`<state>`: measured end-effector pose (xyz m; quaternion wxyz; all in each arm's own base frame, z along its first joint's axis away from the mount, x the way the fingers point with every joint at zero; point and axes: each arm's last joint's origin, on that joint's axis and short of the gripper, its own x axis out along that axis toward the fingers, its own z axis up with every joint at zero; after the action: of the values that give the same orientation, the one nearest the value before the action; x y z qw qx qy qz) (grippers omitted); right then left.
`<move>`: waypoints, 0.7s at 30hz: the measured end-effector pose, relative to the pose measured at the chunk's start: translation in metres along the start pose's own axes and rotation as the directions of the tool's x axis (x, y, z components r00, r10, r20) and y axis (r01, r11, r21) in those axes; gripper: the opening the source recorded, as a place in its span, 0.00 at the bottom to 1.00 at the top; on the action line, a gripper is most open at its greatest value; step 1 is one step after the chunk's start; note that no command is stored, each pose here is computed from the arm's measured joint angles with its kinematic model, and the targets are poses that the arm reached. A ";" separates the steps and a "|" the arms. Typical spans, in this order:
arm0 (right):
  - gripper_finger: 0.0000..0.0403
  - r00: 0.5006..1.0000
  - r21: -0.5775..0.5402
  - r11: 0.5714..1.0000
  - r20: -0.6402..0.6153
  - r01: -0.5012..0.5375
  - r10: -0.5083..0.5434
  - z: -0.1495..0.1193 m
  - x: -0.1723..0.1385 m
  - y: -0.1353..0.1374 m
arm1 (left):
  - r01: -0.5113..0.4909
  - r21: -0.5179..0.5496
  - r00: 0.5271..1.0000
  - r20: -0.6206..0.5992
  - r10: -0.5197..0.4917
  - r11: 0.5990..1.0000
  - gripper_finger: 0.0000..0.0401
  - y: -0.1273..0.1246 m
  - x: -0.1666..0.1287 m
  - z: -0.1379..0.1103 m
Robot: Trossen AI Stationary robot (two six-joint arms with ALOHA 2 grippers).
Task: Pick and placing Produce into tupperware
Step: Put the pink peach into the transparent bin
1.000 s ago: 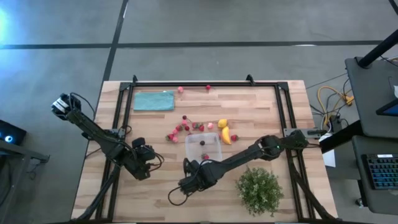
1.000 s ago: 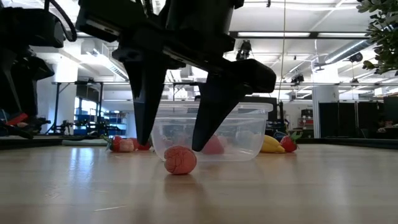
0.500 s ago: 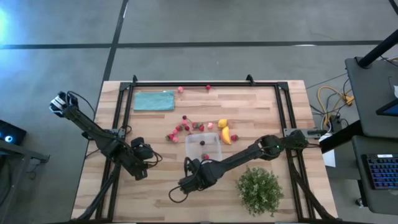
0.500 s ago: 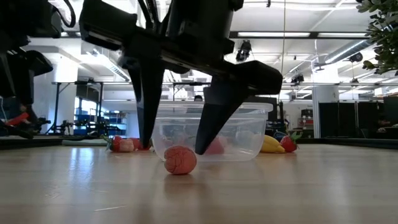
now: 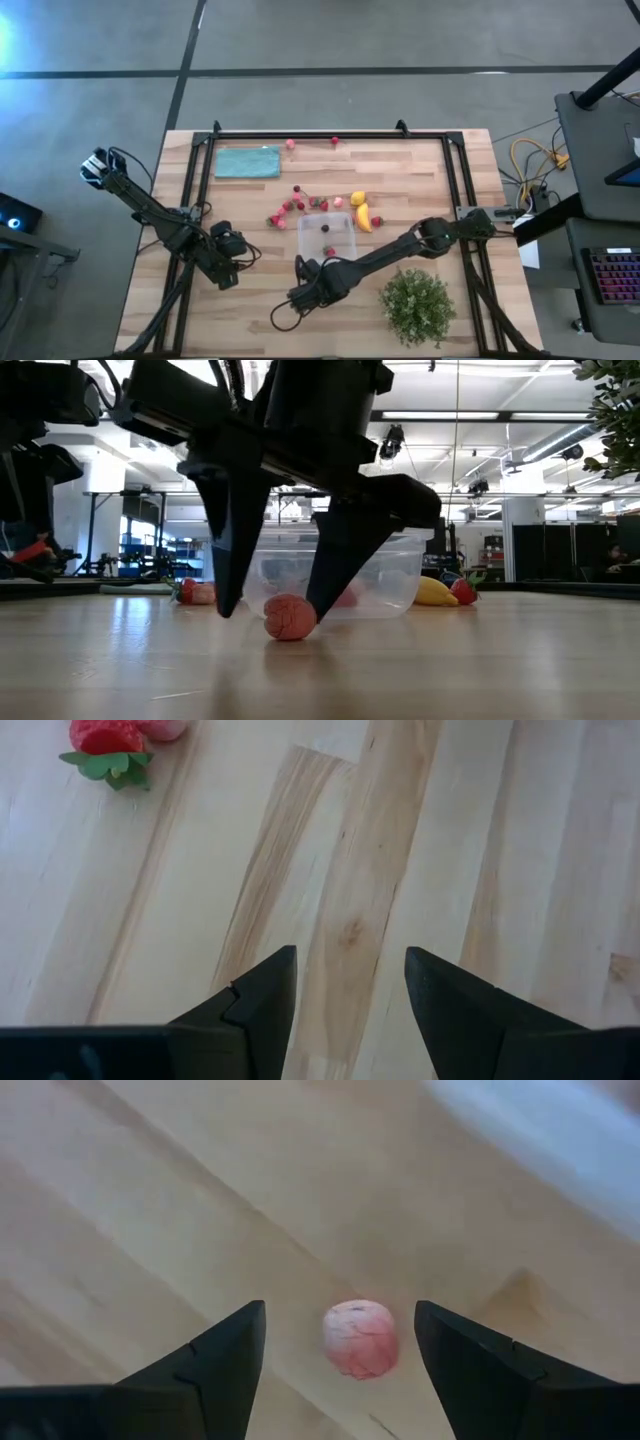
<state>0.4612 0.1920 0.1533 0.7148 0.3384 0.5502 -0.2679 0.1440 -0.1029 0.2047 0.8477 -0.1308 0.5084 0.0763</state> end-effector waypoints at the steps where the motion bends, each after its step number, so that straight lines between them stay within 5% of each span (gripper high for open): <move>1: 0.62 1.000 -0.008 1.000 0.000 -0.004 0.004 -0.001 0.001 0.000 | 0.000 0.000 1.000 0.000 0.000 1.000 0.43 0.000 0.000 0.000; 21: 0.43 0.999 -0.070 0.997 -0.023 0.044 -0.046 -0.008 0.004 -0.005 | 0.005 -0.052 1.000 0.003 -0.005 0.999 0.43 -0.001 -0.001 0.001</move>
<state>0.4539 0.1952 0.1472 0.7132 0.3043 0.5753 -0.2604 0.1443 -0.1032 0.2062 0.8449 -0.1539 0.5047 0.0877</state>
